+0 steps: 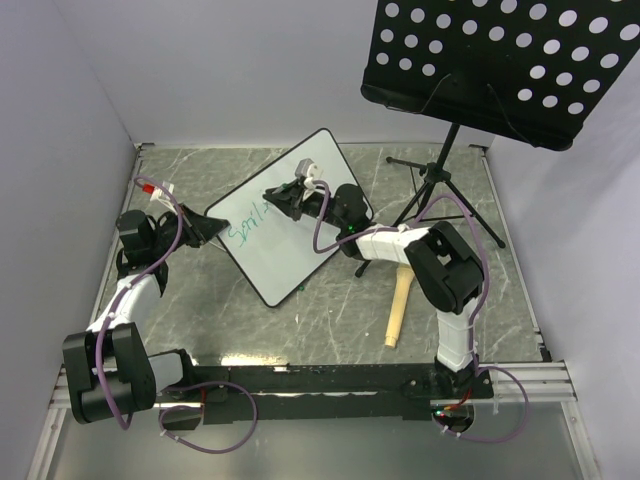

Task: Write a sentence on the whiteboard
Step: Pick up the sentence from the whiteboard.

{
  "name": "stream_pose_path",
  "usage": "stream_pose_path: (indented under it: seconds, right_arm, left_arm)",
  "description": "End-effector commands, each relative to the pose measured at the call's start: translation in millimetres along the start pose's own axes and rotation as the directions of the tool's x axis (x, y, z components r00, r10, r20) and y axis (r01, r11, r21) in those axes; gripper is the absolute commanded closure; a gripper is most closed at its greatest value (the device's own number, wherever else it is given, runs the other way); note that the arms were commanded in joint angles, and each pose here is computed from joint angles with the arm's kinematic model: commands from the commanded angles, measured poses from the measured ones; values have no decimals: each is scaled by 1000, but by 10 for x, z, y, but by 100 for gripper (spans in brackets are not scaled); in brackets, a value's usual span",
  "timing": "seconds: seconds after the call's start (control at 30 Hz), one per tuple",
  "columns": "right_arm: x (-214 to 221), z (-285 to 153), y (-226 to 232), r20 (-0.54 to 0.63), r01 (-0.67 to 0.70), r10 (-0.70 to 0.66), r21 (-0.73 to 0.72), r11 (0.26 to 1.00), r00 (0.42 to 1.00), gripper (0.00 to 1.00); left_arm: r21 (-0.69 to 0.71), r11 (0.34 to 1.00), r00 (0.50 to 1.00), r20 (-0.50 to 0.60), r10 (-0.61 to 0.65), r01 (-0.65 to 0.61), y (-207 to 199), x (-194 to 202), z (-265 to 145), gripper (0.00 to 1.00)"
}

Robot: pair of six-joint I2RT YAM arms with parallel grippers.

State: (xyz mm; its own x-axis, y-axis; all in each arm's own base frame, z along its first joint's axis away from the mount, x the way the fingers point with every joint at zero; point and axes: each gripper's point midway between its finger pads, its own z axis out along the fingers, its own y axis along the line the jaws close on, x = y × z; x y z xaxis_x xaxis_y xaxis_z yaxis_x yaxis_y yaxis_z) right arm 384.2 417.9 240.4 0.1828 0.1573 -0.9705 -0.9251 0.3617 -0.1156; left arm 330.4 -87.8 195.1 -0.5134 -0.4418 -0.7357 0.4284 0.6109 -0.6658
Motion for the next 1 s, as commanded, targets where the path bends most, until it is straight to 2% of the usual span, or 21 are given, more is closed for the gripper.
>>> stream_pose_path:
  seconds: [0.0, 0.43, 0.97]
  right_arm:
    - [59, 48, 156, -4, -5, 5, -45, 999, 1000, 100]
    - [156, -73, 293, -24, -17, 16, -52, 999, 1000, 100]
    - [188, -203, 232, -36, -2, 1, -19, 1000, 999, 100]
  left_arm:
    - [-65, 978, 980, -8, 199, -199, 217, 21, 12, 99]
    - [-65, 978, 980, -8, 199, -199, 219, 22, 14, 99]
    - [-66, 977, 980, -9, 201, -201, 217, 20, 12, 99]
